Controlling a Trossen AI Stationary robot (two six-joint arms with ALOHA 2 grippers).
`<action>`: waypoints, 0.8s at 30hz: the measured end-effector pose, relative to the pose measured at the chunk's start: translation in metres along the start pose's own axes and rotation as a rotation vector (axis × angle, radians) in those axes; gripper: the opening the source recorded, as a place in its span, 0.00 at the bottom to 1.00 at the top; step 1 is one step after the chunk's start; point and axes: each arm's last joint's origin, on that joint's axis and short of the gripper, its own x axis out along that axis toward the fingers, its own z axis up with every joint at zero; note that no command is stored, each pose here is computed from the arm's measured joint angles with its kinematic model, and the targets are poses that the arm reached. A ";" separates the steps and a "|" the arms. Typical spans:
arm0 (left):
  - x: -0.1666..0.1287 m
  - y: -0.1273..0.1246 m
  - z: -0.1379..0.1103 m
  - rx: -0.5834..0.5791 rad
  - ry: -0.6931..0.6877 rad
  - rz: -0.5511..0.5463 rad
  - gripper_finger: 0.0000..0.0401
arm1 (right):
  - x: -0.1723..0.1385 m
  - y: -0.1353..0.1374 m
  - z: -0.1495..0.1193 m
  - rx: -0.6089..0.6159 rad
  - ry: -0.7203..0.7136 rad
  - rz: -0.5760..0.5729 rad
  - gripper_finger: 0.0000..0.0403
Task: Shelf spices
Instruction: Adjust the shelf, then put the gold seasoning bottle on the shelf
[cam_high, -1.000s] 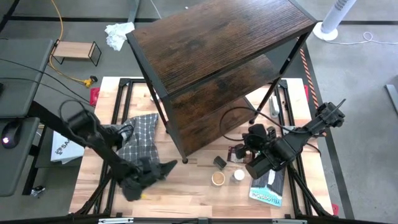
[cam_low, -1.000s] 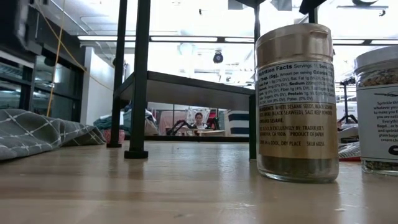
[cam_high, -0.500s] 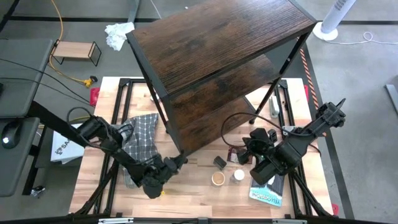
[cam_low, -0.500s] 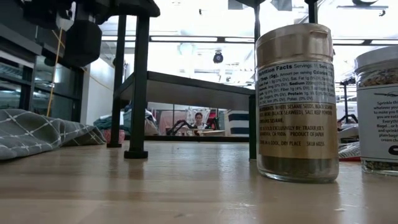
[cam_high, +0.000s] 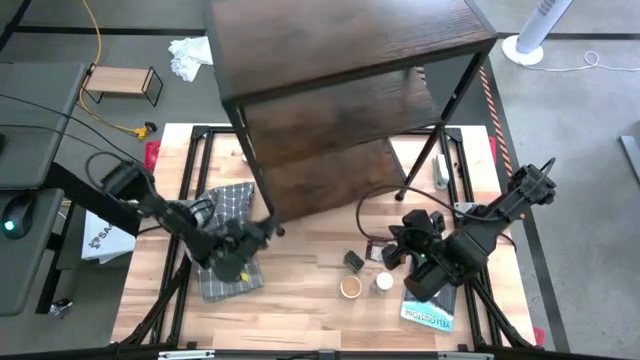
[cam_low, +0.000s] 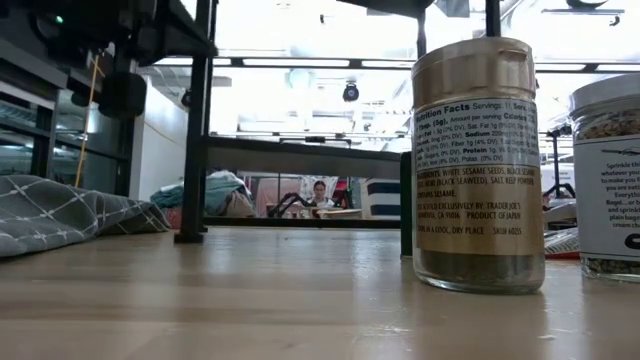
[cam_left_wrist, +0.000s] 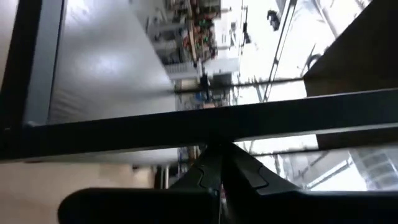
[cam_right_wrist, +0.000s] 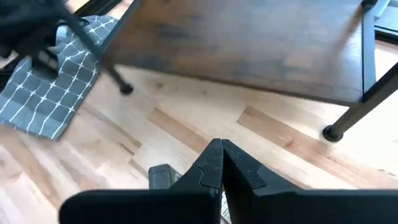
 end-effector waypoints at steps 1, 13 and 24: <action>0.003 -0.002 0.008 0.012 -0.011 0.001 0.00 | 0.000 0.000 0.000 0.001 0.002 0.002 0.00; 0.018 -0.022 0.076 0.152 -0.082 0.013 0.00 | 0.000 0.002 -0.001 0.014 0.020 0.010 0.00; -0.013 -0.052 0.084 0.271 0.544 -0.207 0.00 | -0.012 0.018 0.001 -0.202 0.160 0.182 0.00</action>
